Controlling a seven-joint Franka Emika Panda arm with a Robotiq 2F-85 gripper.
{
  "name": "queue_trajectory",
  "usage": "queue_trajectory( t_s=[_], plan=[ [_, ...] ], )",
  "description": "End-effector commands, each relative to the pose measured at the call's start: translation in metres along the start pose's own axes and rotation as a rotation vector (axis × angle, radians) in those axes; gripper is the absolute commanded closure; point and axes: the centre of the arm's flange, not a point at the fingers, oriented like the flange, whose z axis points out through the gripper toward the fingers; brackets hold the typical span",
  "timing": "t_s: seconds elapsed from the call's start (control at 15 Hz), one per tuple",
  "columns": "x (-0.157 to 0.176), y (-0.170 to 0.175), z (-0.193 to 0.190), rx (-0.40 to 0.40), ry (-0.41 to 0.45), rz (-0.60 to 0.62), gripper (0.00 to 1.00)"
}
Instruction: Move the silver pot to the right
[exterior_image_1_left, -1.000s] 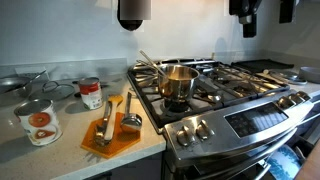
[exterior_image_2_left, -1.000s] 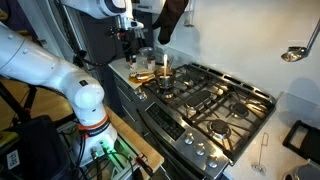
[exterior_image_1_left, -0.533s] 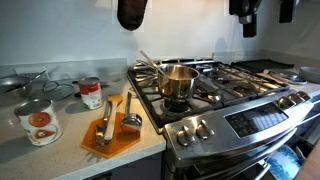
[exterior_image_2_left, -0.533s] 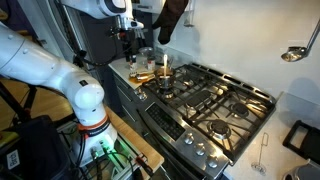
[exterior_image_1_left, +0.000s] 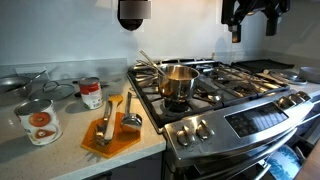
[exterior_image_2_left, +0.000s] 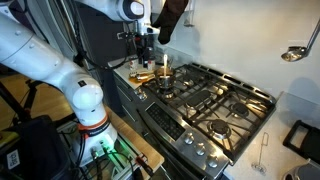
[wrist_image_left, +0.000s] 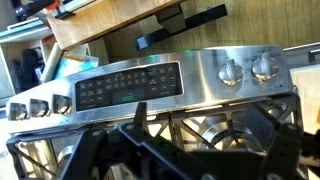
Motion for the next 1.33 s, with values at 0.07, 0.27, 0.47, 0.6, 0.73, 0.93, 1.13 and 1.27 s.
queue_trajectory(
  t_s=[0.07,0.27,0.47,0.6,0.73,0.93,1.13,1.27],
  plan=[
    [0.063,0.018,0.013,0.114,-0.042,0.056,0.0],
    [0.096,0.026,0.021,0.161,-0.03,0.064,0.0],
    [0.129,0.031,0.029,0.199,-0.007,0.084,0.0],
    [0.145,0.032,0.036,0.195,0.015,0.073,0.0],
    [0.158,0.029,0.044,0.192,0.043,0.037,0.0],
    [0.171,0.022,0.058,0.189,0.085,-0.014,0.0],
    [0.164,0.022,0.057,0.183,0.076,0.002,0.0],
    [0.166,0.021,0.057,0.182,0.076,-0.001,0.0]
  ],
)
